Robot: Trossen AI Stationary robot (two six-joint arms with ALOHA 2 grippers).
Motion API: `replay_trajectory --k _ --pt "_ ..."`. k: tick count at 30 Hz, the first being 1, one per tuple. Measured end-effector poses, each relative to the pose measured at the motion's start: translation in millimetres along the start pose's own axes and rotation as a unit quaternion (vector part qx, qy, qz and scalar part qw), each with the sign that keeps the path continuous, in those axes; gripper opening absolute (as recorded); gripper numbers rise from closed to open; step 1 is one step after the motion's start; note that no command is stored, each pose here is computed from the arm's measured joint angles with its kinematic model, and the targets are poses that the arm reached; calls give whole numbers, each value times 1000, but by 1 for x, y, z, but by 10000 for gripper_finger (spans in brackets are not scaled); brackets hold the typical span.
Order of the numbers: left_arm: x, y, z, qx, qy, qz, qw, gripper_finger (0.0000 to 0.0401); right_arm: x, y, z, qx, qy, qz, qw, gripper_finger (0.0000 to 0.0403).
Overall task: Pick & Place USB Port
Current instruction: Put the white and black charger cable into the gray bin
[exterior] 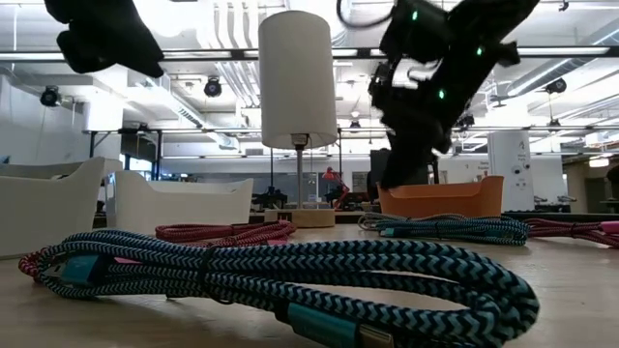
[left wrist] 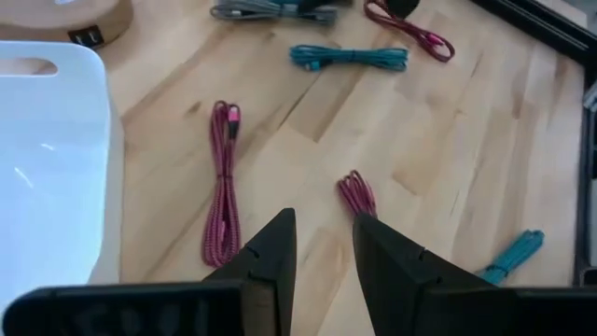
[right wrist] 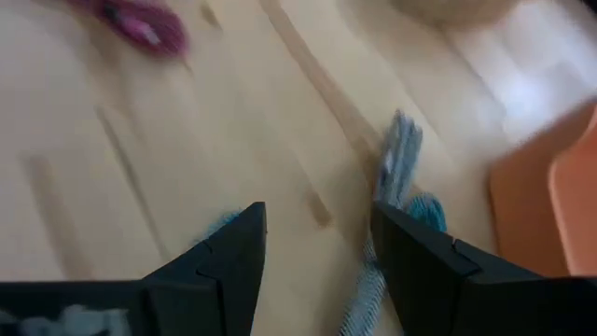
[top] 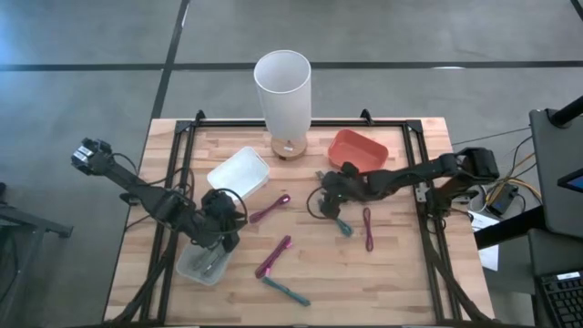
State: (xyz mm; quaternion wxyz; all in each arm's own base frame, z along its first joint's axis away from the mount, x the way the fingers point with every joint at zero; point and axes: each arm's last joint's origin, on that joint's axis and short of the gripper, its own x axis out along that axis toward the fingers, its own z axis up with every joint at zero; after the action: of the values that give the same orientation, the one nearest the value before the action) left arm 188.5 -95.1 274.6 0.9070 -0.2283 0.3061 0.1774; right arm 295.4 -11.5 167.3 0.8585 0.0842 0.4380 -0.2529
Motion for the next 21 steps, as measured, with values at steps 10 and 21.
replay_trajectory --k 10,21 --pt "1 1 0 3 -2 3 1000 100 38 -15 -16 87 77 -60 991 192" --pt "1 1 0 3 -2 3 1000 100 41 -18 -16 99 81 -66 990 131"
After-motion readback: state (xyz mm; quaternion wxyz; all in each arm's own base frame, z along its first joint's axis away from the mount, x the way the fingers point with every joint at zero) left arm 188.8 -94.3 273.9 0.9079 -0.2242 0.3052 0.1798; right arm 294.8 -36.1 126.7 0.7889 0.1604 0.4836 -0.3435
